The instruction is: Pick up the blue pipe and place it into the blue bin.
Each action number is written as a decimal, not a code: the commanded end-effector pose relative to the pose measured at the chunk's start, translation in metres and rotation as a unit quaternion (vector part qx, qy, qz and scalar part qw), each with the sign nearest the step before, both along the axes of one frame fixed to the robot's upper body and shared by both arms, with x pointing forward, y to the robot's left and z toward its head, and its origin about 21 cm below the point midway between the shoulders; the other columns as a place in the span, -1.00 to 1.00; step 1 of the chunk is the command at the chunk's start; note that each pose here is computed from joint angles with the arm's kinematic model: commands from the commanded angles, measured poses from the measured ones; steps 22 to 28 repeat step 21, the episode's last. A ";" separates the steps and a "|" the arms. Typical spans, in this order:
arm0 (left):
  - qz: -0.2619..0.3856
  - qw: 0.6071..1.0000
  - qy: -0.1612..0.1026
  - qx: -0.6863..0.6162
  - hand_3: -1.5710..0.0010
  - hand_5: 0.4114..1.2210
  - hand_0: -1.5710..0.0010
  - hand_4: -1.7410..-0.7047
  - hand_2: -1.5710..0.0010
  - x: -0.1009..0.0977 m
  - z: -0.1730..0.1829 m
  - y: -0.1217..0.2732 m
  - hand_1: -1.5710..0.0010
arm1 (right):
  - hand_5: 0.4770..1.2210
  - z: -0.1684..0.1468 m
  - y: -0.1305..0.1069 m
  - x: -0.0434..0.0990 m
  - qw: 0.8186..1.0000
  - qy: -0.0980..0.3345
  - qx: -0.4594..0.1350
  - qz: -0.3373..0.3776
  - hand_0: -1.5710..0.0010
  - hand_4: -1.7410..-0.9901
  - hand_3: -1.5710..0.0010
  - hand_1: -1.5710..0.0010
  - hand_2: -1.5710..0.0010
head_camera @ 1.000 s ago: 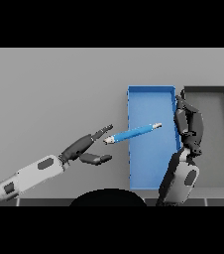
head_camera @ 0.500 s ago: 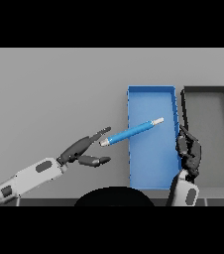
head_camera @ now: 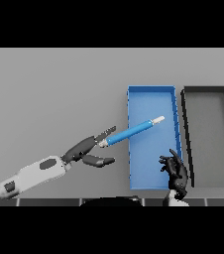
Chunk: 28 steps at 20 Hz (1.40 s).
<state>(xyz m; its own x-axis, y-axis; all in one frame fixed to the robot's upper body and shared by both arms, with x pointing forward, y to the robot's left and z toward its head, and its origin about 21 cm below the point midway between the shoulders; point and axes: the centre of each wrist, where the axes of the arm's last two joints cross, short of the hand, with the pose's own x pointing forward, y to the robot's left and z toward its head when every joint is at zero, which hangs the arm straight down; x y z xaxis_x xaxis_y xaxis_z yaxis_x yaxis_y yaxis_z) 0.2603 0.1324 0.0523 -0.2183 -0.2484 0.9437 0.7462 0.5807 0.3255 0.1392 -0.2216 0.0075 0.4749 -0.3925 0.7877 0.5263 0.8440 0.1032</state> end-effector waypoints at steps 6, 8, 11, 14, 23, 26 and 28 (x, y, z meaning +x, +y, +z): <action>0.003 1.000 0.001 -0.001 1.00 -0.84 1.00 0.76 1.00 -0.003 -0.002 -0.003 1.00 | 0.32 0.008 0.009 -0.010 0.993 0.013 -0.061 0.096 0.75 0.44 0.86 0.76 0.77; 0.007 1.000 0.003 0.000 1.00 -0.85 1.00 0.76 1.00 -0.001 -0.001 -0.002 1.00 | 0.15 0.008 0.009 -0.011 0.990 0.017 -0.077 0.115 0.80 0.46 0.91 0.85 0.85; 0.008 1.000 0.005 0.002 1.00 -0.85 1.00 0.76 1.00 -0.002 -0.003 0.001 1.00 | -0.03 0.007 0.008 -0.009 0.990 0.018 -0.077 0.114 0.90 0.45 0.95 0.92 0.93; 0.008 1.000 0.003 0.000 1.00 -0.85 1.00 0.76 1.00 -0.002 -0.001 -0.002 1.00 | -0.15 0.009 0.009 -0.011 0.990 0.019 -0.084 0.113 0.95 0.49 0.98 0.96 0.96; 0.004 1.000 0.002 0.009 1.00 -0.85 1.00 0.77 1.00 -0.015 -0.012 -0.003 1.00 | -0.21 0.011 0.002 -0.008 0.988 0.029 -0.086 0.122 0.97 0.48 0.99 0.98 0.98; 0.004 1.000 0.002 0.009 1.00 -0.85 1.00 0.77 1.00 -0.015 -0.012 -0.003 1.00 | -0.21 0.011 0.002 -0.008 0.988 0.029 -0.086 0.122 0.97 0.48 0.99 0.98 0.98; 0.004 1.000 0.002 0.009 1.00 -0.85 1.00 0.77 1.00 -0.015 -0.012 -0.003 1.00 | -0.21 0.011 0.002 -0.008 0.988 0.029 -0.086 0.122 0.97 0.48 0.99 0.98 0.98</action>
